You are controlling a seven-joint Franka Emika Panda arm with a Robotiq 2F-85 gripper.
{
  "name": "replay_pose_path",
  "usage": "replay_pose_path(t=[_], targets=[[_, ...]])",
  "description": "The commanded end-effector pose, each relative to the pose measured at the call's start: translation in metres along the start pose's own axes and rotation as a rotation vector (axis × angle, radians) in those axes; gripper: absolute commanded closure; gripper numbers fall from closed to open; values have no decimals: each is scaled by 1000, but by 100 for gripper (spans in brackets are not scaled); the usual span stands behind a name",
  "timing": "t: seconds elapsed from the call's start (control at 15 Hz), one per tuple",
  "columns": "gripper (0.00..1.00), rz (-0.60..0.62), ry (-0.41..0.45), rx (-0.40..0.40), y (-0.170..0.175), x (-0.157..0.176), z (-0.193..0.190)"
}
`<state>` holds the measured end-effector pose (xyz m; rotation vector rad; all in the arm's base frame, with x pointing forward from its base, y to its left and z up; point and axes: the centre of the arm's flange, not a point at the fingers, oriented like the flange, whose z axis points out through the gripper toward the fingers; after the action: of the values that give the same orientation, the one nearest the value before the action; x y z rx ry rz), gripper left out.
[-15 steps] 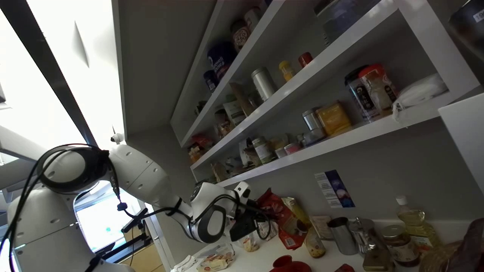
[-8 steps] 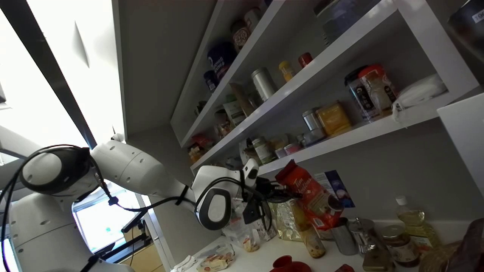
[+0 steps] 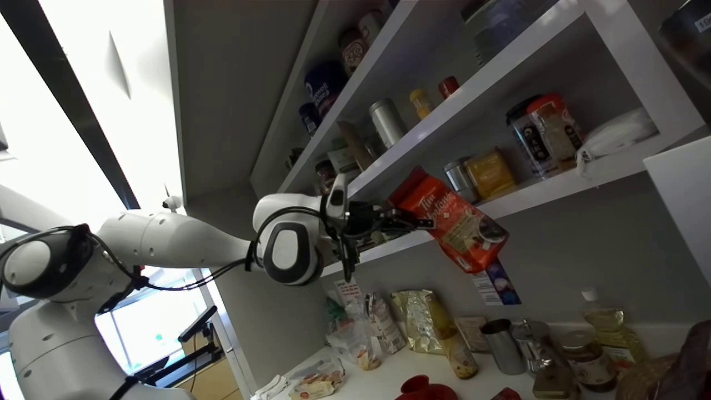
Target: Move the orange packet of coffee to the right side of the bottom shelf
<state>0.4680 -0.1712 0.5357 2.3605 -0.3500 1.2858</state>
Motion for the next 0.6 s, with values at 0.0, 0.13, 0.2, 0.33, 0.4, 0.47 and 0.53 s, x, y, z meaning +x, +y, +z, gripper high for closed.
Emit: replay_pose_path(t=[0.0, 0.13, 0.2, 0.33, 0.4, 0.47, 0.53], targets=[[99, 27, 1, -17, 21, 57, -50], [99, 36, 1, -2, 29, 87, -59], [99, 33, -4, 0, 34, 99, -61], [99, 35, -13, 3, 48, 121, -60], [99, 42, -23, -3, 58, 131, -56], [99, 49, -32, -7, 66, 138, -54], [99, 55, -49, -9, 74, 145, -48]])
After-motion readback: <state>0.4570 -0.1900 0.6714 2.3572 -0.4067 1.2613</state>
